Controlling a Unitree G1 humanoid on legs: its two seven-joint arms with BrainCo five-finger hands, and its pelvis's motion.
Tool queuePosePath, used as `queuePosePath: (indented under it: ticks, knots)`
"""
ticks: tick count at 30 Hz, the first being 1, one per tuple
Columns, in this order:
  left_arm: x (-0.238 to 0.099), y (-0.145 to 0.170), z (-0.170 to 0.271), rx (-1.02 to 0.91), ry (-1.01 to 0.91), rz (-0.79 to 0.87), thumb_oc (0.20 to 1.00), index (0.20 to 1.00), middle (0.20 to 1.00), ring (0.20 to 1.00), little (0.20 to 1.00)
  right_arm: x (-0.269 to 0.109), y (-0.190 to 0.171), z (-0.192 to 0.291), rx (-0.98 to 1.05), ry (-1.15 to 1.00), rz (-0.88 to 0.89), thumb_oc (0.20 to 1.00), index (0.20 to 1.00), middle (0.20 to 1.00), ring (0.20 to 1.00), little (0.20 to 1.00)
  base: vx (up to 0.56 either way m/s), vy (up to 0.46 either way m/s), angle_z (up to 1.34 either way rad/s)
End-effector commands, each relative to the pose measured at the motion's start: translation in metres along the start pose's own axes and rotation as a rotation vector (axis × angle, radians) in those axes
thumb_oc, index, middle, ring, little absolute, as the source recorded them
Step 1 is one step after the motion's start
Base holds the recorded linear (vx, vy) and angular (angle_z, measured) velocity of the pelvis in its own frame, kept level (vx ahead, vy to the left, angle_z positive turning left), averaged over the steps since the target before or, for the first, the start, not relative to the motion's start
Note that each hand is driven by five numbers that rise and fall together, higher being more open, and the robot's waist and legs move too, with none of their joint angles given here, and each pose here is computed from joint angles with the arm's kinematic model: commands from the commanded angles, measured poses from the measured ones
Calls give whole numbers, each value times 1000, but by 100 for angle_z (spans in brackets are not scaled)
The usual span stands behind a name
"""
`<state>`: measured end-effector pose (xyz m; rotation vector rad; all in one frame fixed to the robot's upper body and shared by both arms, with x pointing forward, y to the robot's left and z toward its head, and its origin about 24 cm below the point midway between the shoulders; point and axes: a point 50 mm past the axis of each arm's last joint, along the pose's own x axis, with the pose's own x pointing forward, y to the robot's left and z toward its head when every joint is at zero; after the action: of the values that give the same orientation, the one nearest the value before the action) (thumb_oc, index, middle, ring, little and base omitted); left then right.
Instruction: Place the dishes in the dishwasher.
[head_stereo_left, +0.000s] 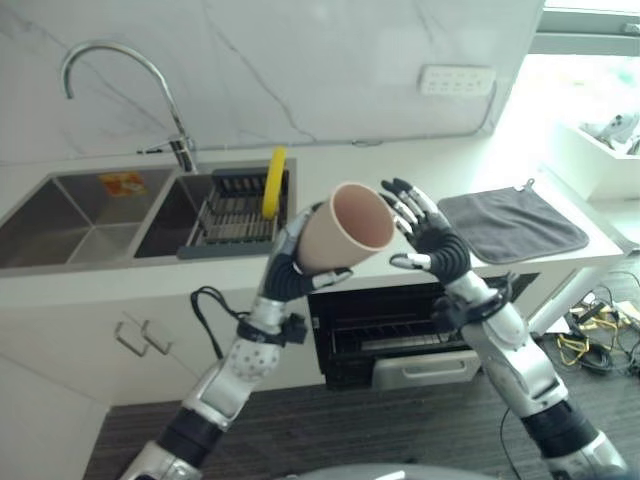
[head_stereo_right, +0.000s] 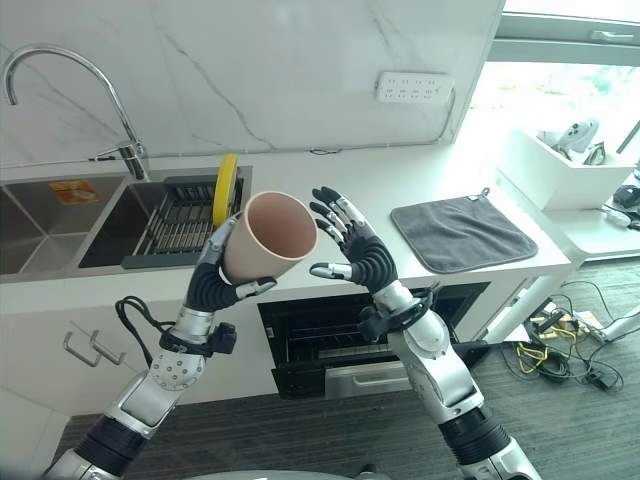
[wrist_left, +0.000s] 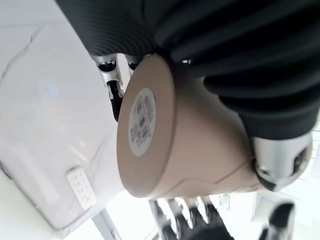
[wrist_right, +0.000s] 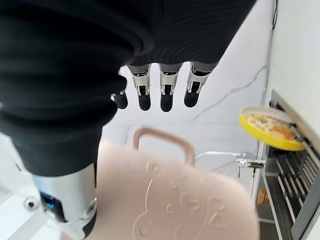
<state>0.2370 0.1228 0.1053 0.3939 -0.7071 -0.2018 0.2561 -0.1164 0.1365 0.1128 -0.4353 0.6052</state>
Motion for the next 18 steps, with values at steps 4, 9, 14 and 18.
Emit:
queuePosePath:
  ticks: [4,9,14,18]
  knots:
    - [29,1,13,-37,-121,-19,200,200,200,200,200,23,4,29,-32,-150,64,1000,1000,1000,1000,1000,0,0,0]
    - [31,-4,13,-45,-117,-48,200,200,200,200,200,28,9,31,-18,-152,104,1000,1000,1000,1000,1000,0,0,0]
    - [31,-6,15,-59,-119,-64,200,200,200,200,200,31,18,28,33,-126,167,1000,1000,1000,1000,1000,0,0,0]
    - [30,-7,13,-69,-98,-77,200,200,200,200,200,30,24,25,46,-116,208,1000,1000,1000,1000,1000,0,0,0]
